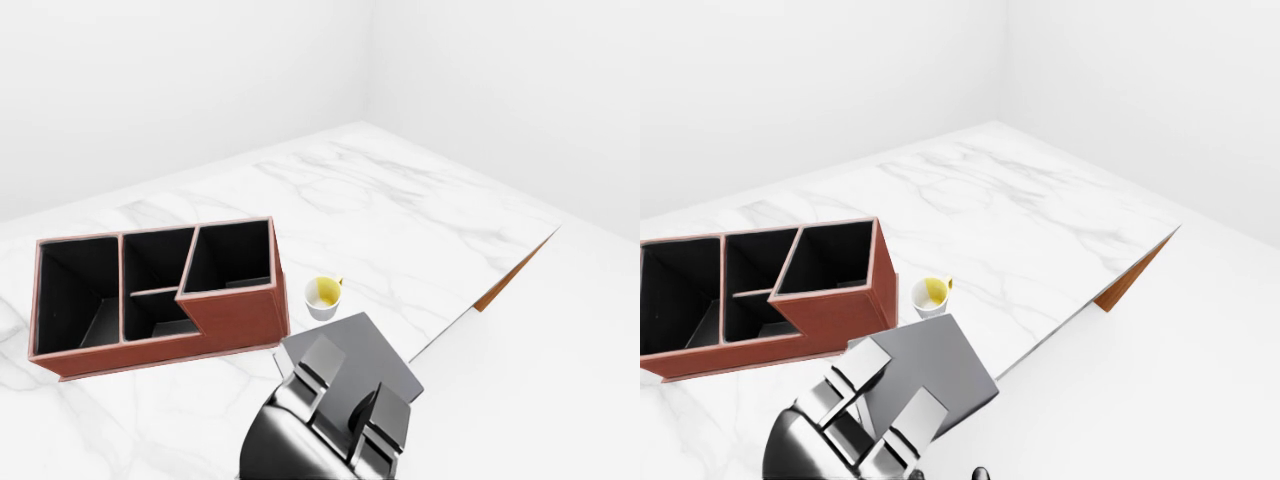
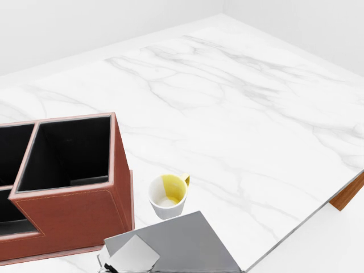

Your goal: Pick up the book and place it in the right compartment of the caddy.

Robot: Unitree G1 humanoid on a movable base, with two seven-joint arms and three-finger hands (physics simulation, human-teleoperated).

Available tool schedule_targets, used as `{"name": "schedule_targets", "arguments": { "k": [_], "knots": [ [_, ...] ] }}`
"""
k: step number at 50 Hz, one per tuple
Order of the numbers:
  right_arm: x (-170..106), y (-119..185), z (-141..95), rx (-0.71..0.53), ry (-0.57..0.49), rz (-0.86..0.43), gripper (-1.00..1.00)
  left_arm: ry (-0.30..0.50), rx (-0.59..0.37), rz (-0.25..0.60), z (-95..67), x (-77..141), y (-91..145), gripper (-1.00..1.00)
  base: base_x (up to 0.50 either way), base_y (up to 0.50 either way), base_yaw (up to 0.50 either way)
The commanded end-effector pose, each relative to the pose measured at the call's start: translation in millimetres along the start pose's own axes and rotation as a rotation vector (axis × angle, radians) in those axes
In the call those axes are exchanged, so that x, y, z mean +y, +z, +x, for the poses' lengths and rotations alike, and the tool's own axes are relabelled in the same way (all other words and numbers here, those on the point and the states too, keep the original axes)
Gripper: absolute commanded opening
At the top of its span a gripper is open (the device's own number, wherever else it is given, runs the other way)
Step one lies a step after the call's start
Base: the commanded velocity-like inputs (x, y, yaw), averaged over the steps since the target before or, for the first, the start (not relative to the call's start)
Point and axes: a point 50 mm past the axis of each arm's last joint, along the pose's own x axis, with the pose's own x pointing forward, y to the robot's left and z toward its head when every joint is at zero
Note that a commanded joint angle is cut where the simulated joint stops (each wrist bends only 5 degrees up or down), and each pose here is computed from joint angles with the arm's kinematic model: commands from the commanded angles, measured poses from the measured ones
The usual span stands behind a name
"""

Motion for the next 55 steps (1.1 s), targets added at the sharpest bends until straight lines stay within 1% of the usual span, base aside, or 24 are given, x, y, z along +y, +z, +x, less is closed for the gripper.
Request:
{"name": "schedule_targets", "arguments": {
  "k": [1, 5, 13, 14, 19, 27, 30, 32, 36, 39, 41, 43, 47, 49, 55],
  "knots": [
    [-1, -1, 0, 0.003, -0.005, 0.0, 1.0, 0.109, 0.094, 0.033, 12.7, 9, -17, -1.0, 0.0, 0.0, 0.0],
    [0, 0, 0, 0.003, -0.002, -0.002, 1.0, 0.147, 0.135, 0.043, 16.0, 12, -25, -1.0, 0.0, 0.0, 0.0],
    [0, -1, 0, 0.004, -0.002, -0.004, 1.0, 0.192, 0.212, 0.069, 19.1, 13, -40, -1.0, 0.0, 0.0, 0.0],
    [0, -1, -1, 0.006, -0.004, -0.004, 1.0, 0.211, 0.226, 0.073, 20.4, 15, -43, -1.0, 0.0, 0.0, 0.0],
    [0, -1, -1, 0.006, -0.003, -0.006, 1.0, 0.248, 0.266, 0.085, 22.3, 18, -51, -1.0, 0.0, 0.0, 0.0],
    [-1, -2, -1, 0.008, -0.007, -0.005, 1.0, 0.373, 0.354, 0.106, 27.4, 30, -72, -1.0, 0.0, 0.0, 0.0],
    [0, -1, -1, 0.006, -0.004, -0.005, 1.0, 0.399, 0.386, 0.104, 27.5, 32, -77, -1.0, 0.0, 0.0, 0.0],
    [0, -1, 0, 0.006, -0.003, -0.005, 1.0, 0.417, 0.4, 0.099, 27.7, 34, -78, -1.0, 0.0, 0.0, 0.0],
    [-1, -1, 0, 0.006, -0.004, -0.005, 1.0, 0.444, 0.408, 0.129, 30.5, 35, -82, -1.0, 0.0, 0.0, 0.0],
    [-1, -1, 0, 0.005, -0.003, -0.004, 1.0, 0.461, 0.421, 0.12, 31.0, 35, -86, -1.0, 0.0, 0.0, 0.0],
    [0, -1, 0, 0.004, -0.003, -0.004, 1.0, 0.472, 0.425, 0.135, 31.3, 37, -88, -1.0, 0.0, 0.0, 0.0],
    [0, -1, 0, 0.004, -0.002, -0.003, 1.0, 0.502, 0.432, 0.131, 31.9, 40, -91, -1.0, 0.0, 0.0, 0.0],
    [-1, -1, 0, 0.003, -0.003, -0.001, 1.0, 0.525, 0.428, 0.177, 34.2, 42, -97, -1.0, 0.0, 0.0, 0.0],
    [0, 0, 0, 0.003, -0.001, -0.003, 1.0, 0.532, 0.431, 0.183, 34.9, 42, -100, -1.0, 0.0, 0.0, 0.0],
    [0, -1, 0, 0.004, -0.002, -0.003, 1.0, 0.492, 0.434, 0.223, 36.4, 32, -111, -1.0, 0.0, 0.0, 0.0]
  ]
}}
